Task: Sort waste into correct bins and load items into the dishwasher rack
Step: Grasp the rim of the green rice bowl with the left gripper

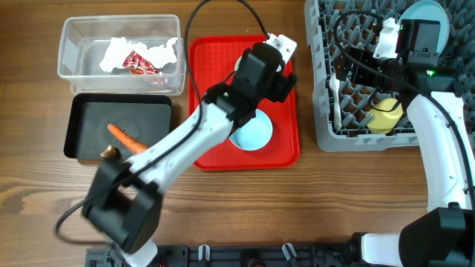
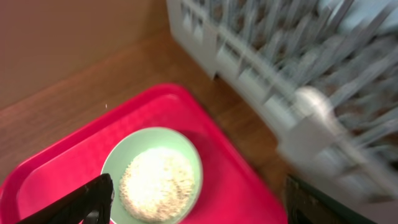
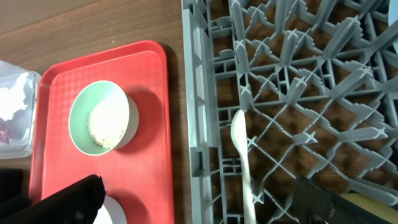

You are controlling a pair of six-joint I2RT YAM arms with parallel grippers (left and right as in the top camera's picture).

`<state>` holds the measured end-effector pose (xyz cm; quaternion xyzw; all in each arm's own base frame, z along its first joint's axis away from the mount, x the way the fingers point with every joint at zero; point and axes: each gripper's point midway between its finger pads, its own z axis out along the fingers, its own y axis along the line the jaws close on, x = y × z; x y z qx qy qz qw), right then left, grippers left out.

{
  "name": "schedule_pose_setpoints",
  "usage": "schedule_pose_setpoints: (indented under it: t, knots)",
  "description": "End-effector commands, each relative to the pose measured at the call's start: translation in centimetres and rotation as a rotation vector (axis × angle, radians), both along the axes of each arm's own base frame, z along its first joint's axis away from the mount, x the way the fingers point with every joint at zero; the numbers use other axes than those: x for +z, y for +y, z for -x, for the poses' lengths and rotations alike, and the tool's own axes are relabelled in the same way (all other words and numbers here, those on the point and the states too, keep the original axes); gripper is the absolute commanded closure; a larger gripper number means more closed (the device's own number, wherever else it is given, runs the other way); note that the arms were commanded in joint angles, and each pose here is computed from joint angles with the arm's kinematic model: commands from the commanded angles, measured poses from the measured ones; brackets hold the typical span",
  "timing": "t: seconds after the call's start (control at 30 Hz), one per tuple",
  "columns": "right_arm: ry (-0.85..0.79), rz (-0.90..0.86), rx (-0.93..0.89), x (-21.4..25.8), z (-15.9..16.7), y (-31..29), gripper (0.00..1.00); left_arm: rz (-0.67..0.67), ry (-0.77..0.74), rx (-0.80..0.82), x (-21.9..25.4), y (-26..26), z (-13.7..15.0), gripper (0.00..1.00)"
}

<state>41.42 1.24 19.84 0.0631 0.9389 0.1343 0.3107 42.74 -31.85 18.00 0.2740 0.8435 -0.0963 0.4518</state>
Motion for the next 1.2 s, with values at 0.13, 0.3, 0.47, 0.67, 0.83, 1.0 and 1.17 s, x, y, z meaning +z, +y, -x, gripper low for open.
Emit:
schedule_pose_setpoints:
  t: [0.13, 0.3, 0.47, 0.67, 0.83, 1.0, 1.17]
  knots:
    - [-0.005, 0.002, 0.018, 0.1, 0.0, 0.2, 0.0, -0.247, 0.074, -0.101, -9.8, 0.8, -4.9, 0.17]
    - [-0.001, 0.002, 0.018, 0.1, 0.1, 0.2, 0.0, -0.28, 0.13, -0.15, -11.9, 0.4, -3.9, 0.23]
    - [-0.001, 0.008, 0.013, 0.0, 0.0, 0.1, 0.0, -0.251, 0.198, -0.177, -13.5, 0.7, -3.4, 0.48]
    - [-0.001, 0.008, 0.013, 0.0, 0.0, 0.1, 0.0, -0.246, 0.232, -0.171, -14.7, 0.8, -3.1, 0.56]
    - [-0.001, 0.011, 0.011, 0.0, 0.0, 0.0, 0.0, -0.255, 0.244, -0.169, -15.5, 0.9, -3.1, 0.78]
    - [-0.001, 0.011, 0.011, 0.0, 0.0, 0.0, 0.0, -0.245, 0.241, -0.122, -15.3, 1.2, -3.5, 0.89]
    - [-0.001, 0.011, 0.011, 0.0, 0.0, 0.0, 0.0, -0.24, 0.245, -0.078, -15.3, 1.6, -3.7, 0.96]
